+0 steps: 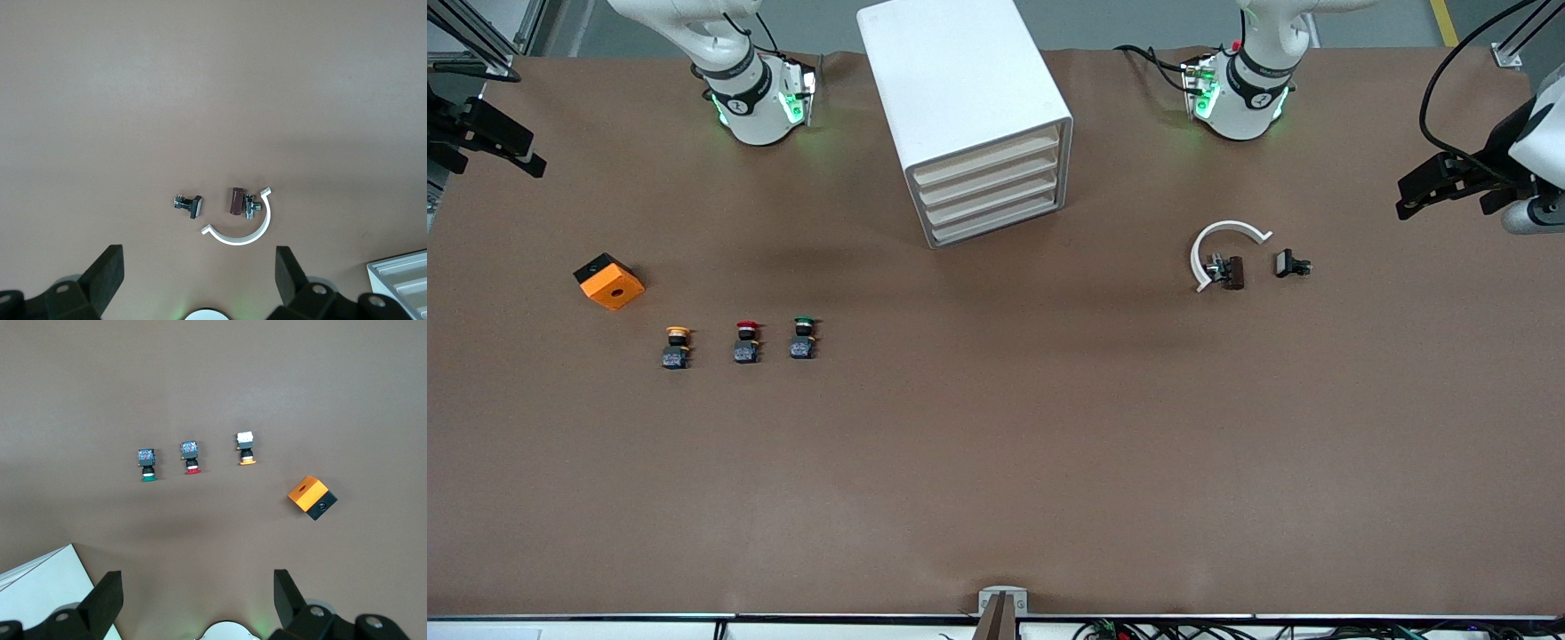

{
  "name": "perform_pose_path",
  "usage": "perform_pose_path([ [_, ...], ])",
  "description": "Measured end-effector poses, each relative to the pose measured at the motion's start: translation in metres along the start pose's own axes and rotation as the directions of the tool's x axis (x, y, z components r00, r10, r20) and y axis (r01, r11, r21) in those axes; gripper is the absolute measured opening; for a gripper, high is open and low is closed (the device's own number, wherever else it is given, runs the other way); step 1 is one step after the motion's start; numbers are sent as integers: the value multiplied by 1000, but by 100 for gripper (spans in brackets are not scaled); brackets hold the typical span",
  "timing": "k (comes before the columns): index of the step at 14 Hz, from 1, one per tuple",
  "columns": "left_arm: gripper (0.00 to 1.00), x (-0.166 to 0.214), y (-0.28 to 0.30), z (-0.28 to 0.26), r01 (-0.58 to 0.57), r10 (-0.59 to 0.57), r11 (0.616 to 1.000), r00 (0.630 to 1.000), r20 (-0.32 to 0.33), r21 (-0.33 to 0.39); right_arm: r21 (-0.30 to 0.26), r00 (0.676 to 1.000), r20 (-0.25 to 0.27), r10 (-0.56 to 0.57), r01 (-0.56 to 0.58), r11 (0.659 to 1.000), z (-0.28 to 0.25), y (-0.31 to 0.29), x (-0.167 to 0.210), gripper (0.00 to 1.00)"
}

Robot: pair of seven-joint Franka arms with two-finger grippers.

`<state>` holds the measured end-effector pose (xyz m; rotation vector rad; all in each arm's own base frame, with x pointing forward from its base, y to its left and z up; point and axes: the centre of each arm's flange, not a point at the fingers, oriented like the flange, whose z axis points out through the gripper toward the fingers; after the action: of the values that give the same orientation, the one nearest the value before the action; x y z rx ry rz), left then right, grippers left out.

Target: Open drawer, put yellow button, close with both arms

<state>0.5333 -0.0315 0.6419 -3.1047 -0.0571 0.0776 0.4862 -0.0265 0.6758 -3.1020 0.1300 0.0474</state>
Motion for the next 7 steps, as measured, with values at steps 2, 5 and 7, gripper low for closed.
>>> perform_pose_path([
  [2,100,-1,0,-1,0,0,1000,1000,-2,0,0,1000,0,0,0,1000,0,0,0,100],
  [5,100,-3,0,-4,0,0,1000,1000,-9,0,0,1000,-1,0,0,1000,0,0,0,100],
  [7,100,-4,0,-4,0,0,1000,1000,-8,0,0,1000,-1,0,0,1000,0,0,0,100],
])
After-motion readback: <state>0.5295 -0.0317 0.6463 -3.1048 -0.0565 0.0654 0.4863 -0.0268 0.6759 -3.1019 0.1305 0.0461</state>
